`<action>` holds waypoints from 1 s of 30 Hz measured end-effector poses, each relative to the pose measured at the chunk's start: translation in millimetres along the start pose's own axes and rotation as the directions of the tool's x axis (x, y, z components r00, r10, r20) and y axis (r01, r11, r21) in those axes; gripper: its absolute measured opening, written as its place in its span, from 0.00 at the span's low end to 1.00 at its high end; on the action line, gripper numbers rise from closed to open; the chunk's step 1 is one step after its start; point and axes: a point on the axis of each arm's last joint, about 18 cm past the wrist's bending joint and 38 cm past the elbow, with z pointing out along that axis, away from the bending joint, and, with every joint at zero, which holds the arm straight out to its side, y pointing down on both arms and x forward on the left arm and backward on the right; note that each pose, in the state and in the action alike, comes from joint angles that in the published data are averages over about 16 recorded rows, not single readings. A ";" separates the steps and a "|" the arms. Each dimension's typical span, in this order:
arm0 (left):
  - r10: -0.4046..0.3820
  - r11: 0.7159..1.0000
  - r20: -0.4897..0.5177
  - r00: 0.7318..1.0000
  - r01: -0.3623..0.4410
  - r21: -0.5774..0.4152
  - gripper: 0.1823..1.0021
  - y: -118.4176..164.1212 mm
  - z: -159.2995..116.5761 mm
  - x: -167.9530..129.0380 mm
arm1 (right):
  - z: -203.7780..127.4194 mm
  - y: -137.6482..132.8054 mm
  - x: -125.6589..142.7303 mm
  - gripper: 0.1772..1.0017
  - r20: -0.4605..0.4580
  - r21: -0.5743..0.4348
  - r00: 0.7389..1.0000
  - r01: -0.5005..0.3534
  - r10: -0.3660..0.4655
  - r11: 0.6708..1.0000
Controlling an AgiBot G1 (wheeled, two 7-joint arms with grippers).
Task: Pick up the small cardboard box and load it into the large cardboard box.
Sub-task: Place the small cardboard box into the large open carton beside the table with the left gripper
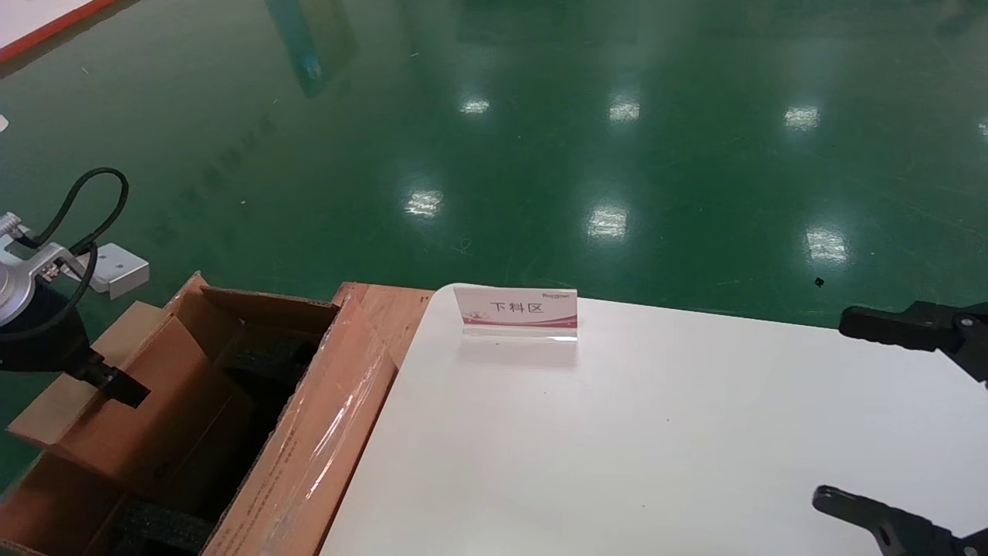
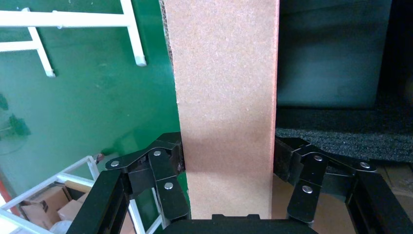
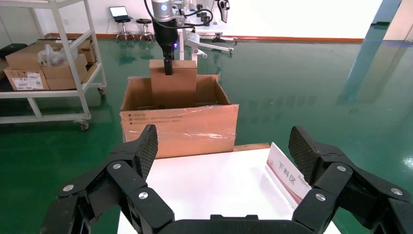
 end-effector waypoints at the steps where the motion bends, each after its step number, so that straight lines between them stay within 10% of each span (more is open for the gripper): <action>1: -0.001 1.000 0.000 1.000 0.001 -0.002 0.21 0.2 1.5 0.1 | 0.0 0.0 0.0 1.00 0.000 0.000 1.000 0.000 0.000 1.000; 30: -0.040 0.997 -0.006 0.999 0.040 -0.065 0.21 7.7 35.1 2.5 | 0.0 0.0 0.0 1.00 0.000 0.000 1.000 0.000 0.000 1.000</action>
